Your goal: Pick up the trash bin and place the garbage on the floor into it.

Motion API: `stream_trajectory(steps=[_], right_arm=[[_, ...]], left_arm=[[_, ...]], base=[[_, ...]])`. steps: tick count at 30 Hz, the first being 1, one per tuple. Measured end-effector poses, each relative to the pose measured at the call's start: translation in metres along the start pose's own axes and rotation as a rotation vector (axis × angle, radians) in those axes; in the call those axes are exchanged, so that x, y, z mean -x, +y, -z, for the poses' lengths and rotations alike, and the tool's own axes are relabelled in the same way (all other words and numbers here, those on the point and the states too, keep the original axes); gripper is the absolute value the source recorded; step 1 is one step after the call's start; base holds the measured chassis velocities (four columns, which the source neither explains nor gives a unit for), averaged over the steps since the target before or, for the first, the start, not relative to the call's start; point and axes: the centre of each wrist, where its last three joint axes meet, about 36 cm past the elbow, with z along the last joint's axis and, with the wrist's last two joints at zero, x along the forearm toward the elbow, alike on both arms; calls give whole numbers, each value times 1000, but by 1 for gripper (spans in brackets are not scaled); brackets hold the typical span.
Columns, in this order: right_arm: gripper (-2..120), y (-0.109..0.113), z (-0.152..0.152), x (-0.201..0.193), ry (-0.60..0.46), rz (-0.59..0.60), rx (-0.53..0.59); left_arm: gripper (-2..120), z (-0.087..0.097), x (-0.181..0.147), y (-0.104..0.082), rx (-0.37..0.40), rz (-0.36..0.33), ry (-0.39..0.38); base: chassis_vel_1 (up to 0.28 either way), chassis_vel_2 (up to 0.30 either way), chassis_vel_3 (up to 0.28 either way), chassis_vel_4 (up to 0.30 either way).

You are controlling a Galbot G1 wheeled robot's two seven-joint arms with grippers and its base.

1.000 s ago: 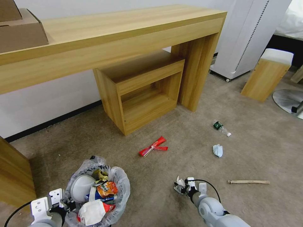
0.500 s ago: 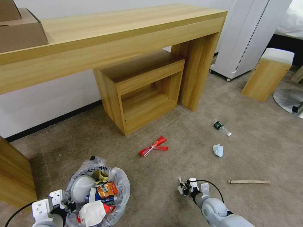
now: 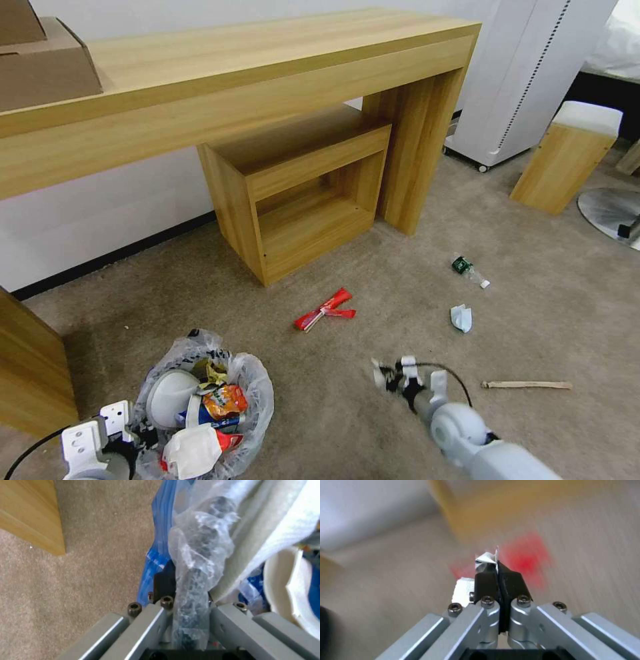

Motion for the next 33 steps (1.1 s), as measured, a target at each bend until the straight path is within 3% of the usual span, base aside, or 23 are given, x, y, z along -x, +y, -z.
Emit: stream_trajectory(steps=[3, 4, 7, 8, 11, 19, 26, 33], right_arm=[[0, 4, 56, 15, -247, 380, -38], [0, 4, 56, 15, -247, 380, -38], [0, 24, 105, 31, -339, 636, -62], [0, 24, 105, 31, -339, 636, -62], [0, 46, 131, 44, -348, 787, -53], [0, 67, 138, 74, -267, 916, -57], [0, 115, 105, 118, -133, 960, 34], [0, 142, 69, 130, -32, 997, 80]], left_arm=[[0, 5, -6, 0, -3, -13, 5], [0, 5, -6, 0, -3, -13, 5], [0, 10, -10, -1, -8, -25, 12], [0, 10, -10, -1, -8, -25, 12], [0, 14, -13, 0, -12, -32, 12], [0, 23, -20, 0, -11, -52, 11], [0, 29, -29, 0, -9, -63, 9], [0, 27, -31, 0, -17, -63, 14]], base=[[0, 0, 0, 0], [0, 0, 0, 0], [0, 0, 0, 0], [0, 0, 0, 0], [0, 0, 0, 0], [0, 0, 0, 0], [0, 0, 0, 0], [0, 0, 0, 0]])
